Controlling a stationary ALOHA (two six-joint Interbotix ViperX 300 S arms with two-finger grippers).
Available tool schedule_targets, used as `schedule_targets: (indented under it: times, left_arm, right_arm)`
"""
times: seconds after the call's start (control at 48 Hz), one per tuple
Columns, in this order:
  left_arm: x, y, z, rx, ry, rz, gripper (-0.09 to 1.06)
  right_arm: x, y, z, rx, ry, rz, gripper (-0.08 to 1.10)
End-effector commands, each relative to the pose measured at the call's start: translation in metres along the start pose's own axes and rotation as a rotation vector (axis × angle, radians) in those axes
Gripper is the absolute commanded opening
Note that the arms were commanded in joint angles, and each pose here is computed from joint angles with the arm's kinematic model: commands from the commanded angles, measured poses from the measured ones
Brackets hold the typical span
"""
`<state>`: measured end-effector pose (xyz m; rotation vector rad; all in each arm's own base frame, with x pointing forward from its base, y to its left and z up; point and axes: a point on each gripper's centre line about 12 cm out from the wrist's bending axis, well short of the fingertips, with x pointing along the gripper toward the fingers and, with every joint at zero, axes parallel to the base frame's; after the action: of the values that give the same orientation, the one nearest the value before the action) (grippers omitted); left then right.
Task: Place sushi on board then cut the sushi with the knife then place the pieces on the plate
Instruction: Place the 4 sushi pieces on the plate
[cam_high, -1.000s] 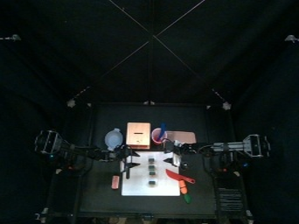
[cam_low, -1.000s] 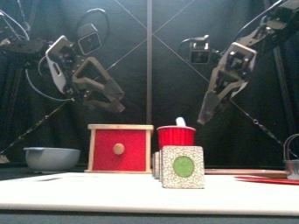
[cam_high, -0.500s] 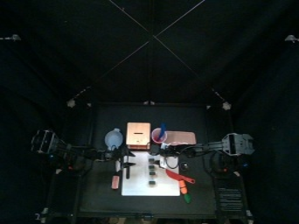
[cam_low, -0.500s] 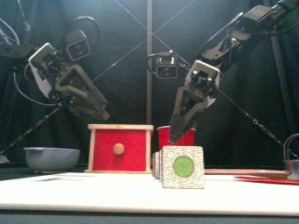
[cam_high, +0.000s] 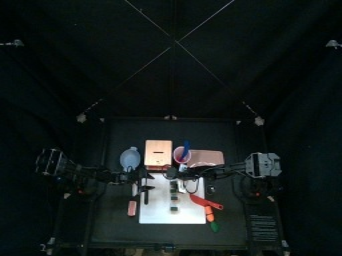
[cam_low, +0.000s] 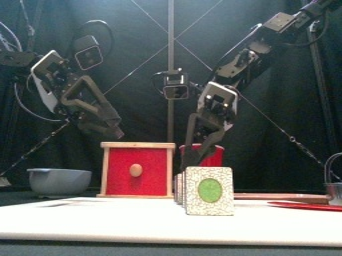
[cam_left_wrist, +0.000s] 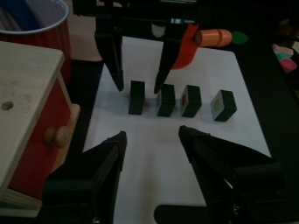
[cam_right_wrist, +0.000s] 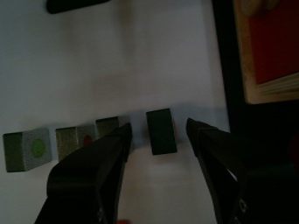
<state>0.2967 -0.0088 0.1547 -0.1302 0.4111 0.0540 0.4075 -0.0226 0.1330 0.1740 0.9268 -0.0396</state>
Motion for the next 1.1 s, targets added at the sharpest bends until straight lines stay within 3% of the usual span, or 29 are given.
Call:
schedule_targets:
  times: [0.021, 0.188, 0.417, 0.521, 0.854, 1.104]
  left_arm:
    - [-0.001, -0.002, 0.007, 0.000, -0.024, -0.006, 0.87]
    - [-0.001, -0.001, 0.006, -0.002, -0.022, -0.004, 0.87]
    - [-0.001, -0.001, 0.007, -0.004, -0.024, -0.004, 0.87]
    - [-0.001, -0.001, 0.007, -0.004, -0.024, -0.004, 0.87]
    - [-0.001, -0.001, 0.006, -0.011, -0.022, -0.001, 0.87]
    - [0.000, 0.000, 0.007, -0.017, -0.024, 0.004, 0.87]
  right_arm:
    - [-0.003, 0.001, 0.011, -0.009, -0.027, 0.002, 0.86]
    - [0.006, -0.001, 0.004, -0.015, 0.013, -0.002, 0.82]
    - [0.003, -0.001, 0.004, -0.019, 0.011, -0.001, 0.58]
    - [-0.003, 0.001, 0.005, -0.016, 0.006, 0.003, 0.55]
    - [-0.065, -0.011, -0.005, 0.064, -0.038, 0.008, 0.56]
    - [-0.107, -0.038, -0.028, 0.139, -0.093, -0.043, 0.56]
